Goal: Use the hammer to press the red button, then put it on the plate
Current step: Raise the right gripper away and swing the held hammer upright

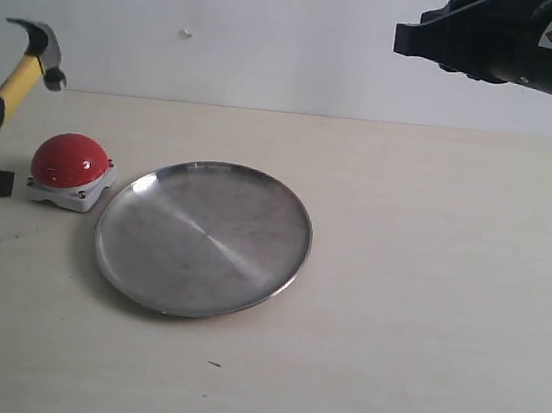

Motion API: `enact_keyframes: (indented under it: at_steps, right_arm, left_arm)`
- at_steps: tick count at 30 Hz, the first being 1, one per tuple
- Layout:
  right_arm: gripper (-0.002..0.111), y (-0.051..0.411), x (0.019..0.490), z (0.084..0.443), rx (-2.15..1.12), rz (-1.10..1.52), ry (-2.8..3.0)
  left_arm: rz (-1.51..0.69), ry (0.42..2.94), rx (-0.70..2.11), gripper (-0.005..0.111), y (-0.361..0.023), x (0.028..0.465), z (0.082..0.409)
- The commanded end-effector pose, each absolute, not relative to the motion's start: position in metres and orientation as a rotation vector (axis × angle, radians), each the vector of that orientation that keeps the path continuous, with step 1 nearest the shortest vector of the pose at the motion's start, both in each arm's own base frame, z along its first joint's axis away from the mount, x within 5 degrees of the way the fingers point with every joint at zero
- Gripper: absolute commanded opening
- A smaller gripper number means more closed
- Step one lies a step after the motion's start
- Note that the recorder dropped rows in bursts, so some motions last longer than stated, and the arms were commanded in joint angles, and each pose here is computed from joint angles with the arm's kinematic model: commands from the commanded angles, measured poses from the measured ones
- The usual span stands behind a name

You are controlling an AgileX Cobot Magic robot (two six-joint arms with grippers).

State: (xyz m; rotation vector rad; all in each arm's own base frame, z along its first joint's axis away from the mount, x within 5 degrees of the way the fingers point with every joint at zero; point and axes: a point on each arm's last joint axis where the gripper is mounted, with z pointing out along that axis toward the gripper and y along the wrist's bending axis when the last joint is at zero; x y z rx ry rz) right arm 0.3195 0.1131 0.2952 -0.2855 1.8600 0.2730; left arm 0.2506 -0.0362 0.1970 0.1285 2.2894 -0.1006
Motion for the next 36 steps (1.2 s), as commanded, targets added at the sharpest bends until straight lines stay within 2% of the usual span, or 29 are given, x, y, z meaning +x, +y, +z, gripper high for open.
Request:
enact_keyframes:
  at_steps: [1, 5, 12, 17, 24, 28, 30, 33, 36]
  right_arm:
    - [0.029, 0.113, 0.318, 0.298, -0.295, 0.272, 1.837]
    - [0.029, 0.113, 0.318, 0.298, -0.295, 0.273, 1.835]
    - [0.029, 0.113, 0.318, 0.299, -0.294, 0.275, 1.826]
    - [0.029, 0.114, 0.318, 0.299, -0.294, 0.275, 1.823]
    - [0.028, 0.114, 0.318, 0.299, -0.299, 0.271, 1.822]
    - [0.028, 0.113, 0.318, 0.299, -0.319, 0.257, 1.814]
    - [0.022, 0.112, 0.313, 0.298, -0.336, 0.249, 1.786]
    - [0.002, 0.108, 0.300, 0.302, -0.342, 0.254, 1.704]
    - [0.000, 0.103, 0.281, 0.306, -0.329, 0.273, 1.613]
  left_arm:
    - [-0.224, 2.367, 0.156, 0.000, -0.046, 0.256, 0.162]
    - [-0.237, 2.349, 0.156, 0.000, -0.048, 0.263, 0.164]
    - [-0.235, 2.133, 0.166, 0.000, -0.046, 0.255, 0.222]
    - [-0.275, 2.009, 0.182, 0.000, -0.048, 0.245, 0.248]
    - [-0.497, 1.893, 0.247, 0.000, -0.064, 0.237, 0.247]
    - [-0.533, 1.906, 0.260, 0.000, -0.066, 0.238, 0.239]
    - [-0.550, 1.911, 0.255, 0.000, -0.068, 0.240, 0.236]
    - [-0.600, 1.900, 0.270, 0.000, -0.071, 0.242, 0.231]
    - [-0.651, 1.893, 0.281, 0.000, -0.075, 0.245, 0.226]
